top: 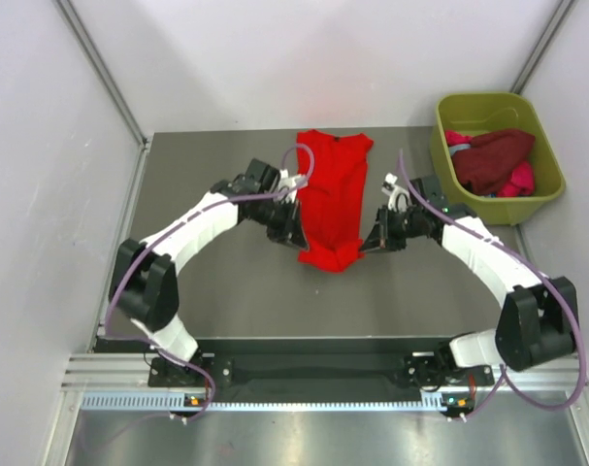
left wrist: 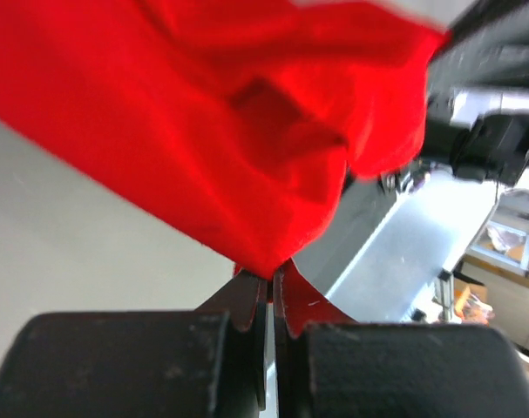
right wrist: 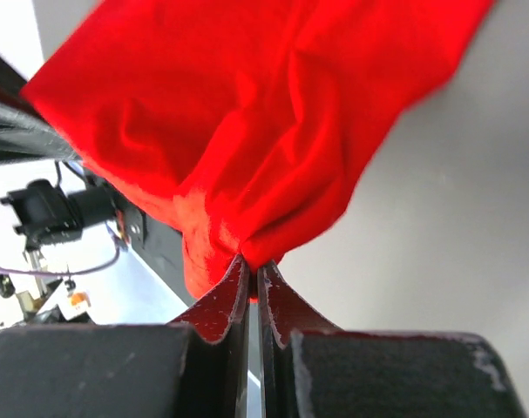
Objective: Fold and stack the t-shirts
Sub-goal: Fold the tshirt
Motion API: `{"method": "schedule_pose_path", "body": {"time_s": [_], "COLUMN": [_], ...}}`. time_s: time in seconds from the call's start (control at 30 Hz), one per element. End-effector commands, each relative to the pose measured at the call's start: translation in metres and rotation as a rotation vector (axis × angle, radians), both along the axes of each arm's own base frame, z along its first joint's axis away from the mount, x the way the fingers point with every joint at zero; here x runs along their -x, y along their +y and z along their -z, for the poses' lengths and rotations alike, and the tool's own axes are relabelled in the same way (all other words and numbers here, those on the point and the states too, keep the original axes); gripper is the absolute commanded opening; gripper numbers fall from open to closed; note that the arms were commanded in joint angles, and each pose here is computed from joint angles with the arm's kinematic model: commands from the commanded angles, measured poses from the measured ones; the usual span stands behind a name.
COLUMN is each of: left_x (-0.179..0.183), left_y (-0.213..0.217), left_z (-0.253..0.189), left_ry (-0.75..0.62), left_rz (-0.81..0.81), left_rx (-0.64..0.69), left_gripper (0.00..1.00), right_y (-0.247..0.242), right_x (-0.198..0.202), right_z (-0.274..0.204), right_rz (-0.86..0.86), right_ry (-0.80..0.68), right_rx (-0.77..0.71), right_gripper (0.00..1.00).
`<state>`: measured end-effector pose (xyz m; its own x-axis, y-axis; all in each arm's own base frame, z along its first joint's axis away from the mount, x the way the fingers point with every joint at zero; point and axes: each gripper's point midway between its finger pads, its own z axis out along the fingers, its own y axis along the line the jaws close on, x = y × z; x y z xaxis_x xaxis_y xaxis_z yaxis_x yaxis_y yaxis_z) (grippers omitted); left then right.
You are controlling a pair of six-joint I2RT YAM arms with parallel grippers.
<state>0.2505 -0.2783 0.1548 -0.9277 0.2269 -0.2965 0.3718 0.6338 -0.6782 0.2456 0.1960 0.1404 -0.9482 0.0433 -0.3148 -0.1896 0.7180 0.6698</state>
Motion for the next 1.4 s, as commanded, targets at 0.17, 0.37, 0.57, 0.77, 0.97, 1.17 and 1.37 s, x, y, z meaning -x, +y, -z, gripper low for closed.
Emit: {"method": "schedule_pose_path", "body": {"time_s": [0.17, 0.37, 0.57, 0.77, 0.97, 1.17, 1.37], "left_x": [-0.092, -0.149, -0.200, -0.227, -0.242, -0.278, -0.311], "left_y": [-0.007, 0.001, 0.009, 0.003, -0.004, -0.001, 0.011], "left_z": [-0.004, 0.018, 0.021, 0.030, 0.059, 0.084, 0.081], "left_ry": [-0.059, -0.043, -0.072, -0.079, -0.053, -0.134, -0.242], "left_rz": [-0.007, -0.031, -0.097, -0.117, -0.132, -0.182, -0.240], "left_rx": [0.015, 0.010, 0.030, 0.056, 0.070, 0.047, 0.042], "left_gripper": [0.00, 0.00, 0.00, 0.00, 0.08, 0.10, 0.03], "right_y": [0.009, 0.009, 0.011, 0.012, 0.015, 0.013, 0.005], "right_x": [-0.085, -0.146, -0.182, -0.207, -0.235, -0.255, -0.272], "right_z": [-0.017, -0.015, -0.014, 0.000, 0.011, 0.041, 0.046], "right_rz": [0.063, 0.097, 0.109, 0.106, 0.115, 0.126, 0.140], "right_ry": [-0.092, -0.148, -0.211, -0.200, -0.209, -0.224, -0.250], "right_rx": [-0.033, -0.017, 0.000, 0.018, 0.023, 0.058, 0.090], "right_gripper": [0.00, 0.00, 0.00, 0.00, 0.00, 0.00, 0.00]}}
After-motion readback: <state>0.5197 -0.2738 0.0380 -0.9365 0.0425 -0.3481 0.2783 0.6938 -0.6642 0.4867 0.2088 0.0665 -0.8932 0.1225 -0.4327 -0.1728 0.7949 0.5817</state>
